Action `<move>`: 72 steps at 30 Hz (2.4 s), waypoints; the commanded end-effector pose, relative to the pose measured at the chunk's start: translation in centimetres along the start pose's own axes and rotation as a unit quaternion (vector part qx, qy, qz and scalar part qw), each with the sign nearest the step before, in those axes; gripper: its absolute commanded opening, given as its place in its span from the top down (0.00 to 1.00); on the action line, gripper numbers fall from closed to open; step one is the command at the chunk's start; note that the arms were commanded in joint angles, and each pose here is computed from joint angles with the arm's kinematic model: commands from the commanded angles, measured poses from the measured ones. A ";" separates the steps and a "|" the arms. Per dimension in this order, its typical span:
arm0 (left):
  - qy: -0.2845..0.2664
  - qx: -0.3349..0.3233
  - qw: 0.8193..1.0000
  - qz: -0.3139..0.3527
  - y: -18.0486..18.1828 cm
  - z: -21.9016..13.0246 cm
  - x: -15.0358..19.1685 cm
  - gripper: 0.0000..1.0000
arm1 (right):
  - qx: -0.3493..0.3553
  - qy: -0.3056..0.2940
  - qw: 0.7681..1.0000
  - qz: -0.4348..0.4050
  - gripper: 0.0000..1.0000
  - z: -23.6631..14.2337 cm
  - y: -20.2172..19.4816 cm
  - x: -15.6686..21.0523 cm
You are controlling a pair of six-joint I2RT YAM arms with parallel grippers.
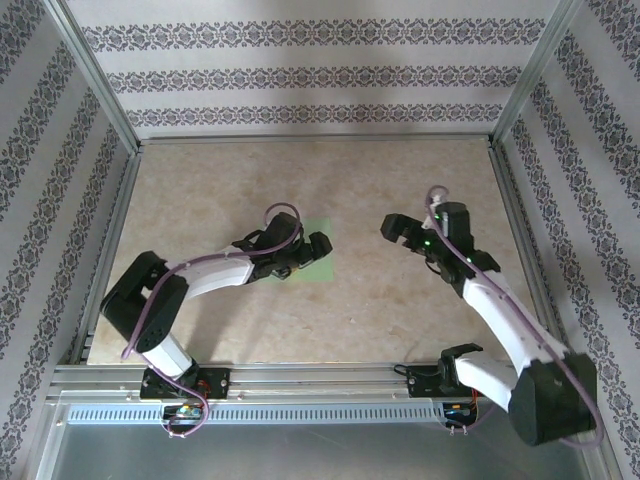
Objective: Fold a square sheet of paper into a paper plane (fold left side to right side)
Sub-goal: Move the square sheet of paper to the center of the table, then pick up the square sheet of paper from the center of the table.
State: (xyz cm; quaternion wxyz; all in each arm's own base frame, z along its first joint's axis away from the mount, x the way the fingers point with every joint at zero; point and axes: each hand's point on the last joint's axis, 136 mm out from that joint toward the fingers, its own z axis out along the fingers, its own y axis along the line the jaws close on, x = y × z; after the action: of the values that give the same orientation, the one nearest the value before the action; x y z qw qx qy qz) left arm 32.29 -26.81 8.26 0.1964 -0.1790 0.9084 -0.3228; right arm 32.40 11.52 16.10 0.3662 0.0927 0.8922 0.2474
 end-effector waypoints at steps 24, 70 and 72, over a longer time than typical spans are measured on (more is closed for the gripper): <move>0.050 -0.026 0.998 -0.022 9.0 -2.1 -1.3 0.37 | 0.065 0.185 0.954 -0.229 0.10 20.0 10.9 7.1; 0.021 -0.020 1.000 0.011 8.6 -3.0 -2.4 0.41 | 0.006 0.297 0.922 -0.250 0.58 17.3 13.4 13.5; 0.009 -0.013 1.000 0.015 8.2 -3.9 -3.1 0.41 | -0.011 0.295 0.924 -0.243 0.63 16.7 13.8 13.1</move>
State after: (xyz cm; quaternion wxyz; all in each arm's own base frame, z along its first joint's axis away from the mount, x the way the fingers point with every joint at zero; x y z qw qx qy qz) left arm 31.12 -18.56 4.92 0.1636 -0.1739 0.9184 -0.3154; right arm 34.91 34.16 2.57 0.1336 -0.2126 0.9578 0.1397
